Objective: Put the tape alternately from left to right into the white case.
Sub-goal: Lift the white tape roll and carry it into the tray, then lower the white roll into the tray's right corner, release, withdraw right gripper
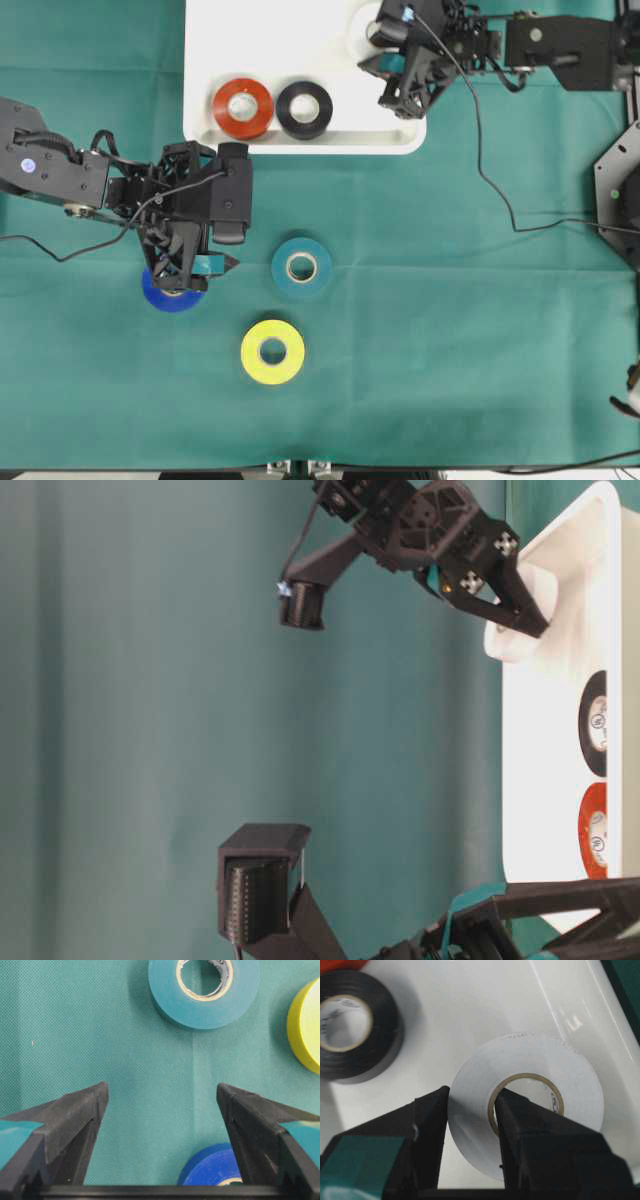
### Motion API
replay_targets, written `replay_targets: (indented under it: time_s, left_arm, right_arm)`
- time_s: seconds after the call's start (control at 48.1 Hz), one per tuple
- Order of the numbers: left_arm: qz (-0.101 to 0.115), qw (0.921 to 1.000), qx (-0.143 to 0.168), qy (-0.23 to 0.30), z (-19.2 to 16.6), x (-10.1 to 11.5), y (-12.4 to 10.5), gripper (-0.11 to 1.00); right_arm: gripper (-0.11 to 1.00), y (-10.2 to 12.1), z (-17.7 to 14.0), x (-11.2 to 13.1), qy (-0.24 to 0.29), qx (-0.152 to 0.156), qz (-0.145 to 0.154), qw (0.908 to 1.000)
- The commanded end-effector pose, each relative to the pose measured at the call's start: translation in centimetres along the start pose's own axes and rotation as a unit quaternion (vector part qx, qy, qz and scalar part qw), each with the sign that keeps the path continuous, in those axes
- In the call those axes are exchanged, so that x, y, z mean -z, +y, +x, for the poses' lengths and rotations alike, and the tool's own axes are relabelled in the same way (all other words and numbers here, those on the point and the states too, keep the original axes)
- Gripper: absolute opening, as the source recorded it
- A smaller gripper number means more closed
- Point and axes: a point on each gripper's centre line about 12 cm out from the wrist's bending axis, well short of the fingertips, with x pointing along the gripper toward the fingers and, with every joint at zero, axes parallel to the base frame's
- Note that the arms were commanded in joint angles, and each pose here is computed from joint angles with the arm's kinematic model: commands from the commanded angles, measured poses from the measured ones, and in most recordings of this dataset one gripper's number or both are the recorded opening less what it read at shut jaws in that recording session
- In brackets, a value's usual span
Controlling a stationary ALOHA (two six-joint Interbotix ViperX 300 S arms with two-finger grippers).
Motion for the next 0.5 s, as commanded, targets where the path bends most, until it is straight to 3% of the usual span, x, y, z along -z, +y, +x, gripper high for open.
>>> replay_targets:
  time_s: [0.0, 0.478]
  left_arm:
    - [0.000, 0.9996, 0.003, -0.027, -1.01, -1.48, -0.12, 0.84]
    - [-0.001, 0.9996, 0.003, -0.027, -1.01, -1.48, -0.12, 0.84]
  right_arm:
    - [0.32, 0.11, 0.25, -1.33, -0.017, -0.004, -0.003, 0.9998]
    - [0.32, 0.08, 0.95, -1.08, -0.010, -0.004, -0.006, 0.9999]
